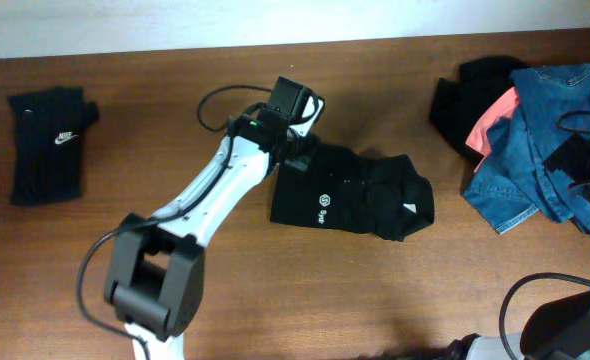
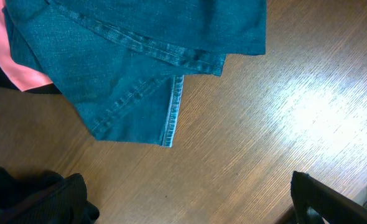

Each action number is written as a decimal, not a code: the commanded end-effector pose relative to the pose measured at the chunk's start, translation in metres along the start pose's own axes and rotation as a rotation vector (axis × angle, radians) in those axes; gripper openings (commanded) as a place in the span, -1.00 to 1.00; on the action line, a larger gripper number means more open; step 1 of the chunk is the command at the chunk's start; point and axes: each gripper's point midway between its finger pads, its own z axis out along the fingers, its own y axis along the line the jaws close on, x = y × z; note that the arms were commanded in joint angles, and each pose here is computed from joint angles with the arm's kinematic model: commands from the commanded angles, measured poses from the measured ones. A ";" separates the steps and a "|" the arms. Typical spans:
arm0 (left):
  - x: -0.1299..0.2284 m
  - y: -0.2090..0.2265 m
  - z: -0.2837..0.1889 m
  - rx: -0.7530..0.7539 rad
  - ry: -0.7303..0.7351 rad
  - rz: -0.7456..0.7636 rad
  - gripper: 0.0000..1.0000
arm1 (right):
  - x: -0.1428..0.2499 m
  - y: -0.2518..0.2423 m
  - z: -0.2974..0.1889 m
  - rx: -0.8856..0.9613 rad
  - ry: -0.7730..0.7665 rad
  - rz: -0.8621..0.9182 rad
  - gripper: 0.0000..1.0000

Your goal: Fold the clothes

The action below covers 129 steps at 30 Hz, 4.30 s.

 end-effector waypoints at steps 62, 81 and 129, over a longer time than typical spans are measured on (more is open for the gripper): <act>0.098 0.149 -0.023 -0.001 0.236 -0.382 -1.00 | -0.002 -0.003 0.001 0.014 -0.002 0.009 0.97; 0.173 0.072 0.029 0.091 0.419 -0.221 -0.99 | -0.002 -0.003 0.001 0.014 -0.002 0.009 0.97; 0.090 0.054 -0.060 0.103 0.290 -0.006 0.90 | -0.002 -0.003 0.001 0.014 -0.002 0.009 0.97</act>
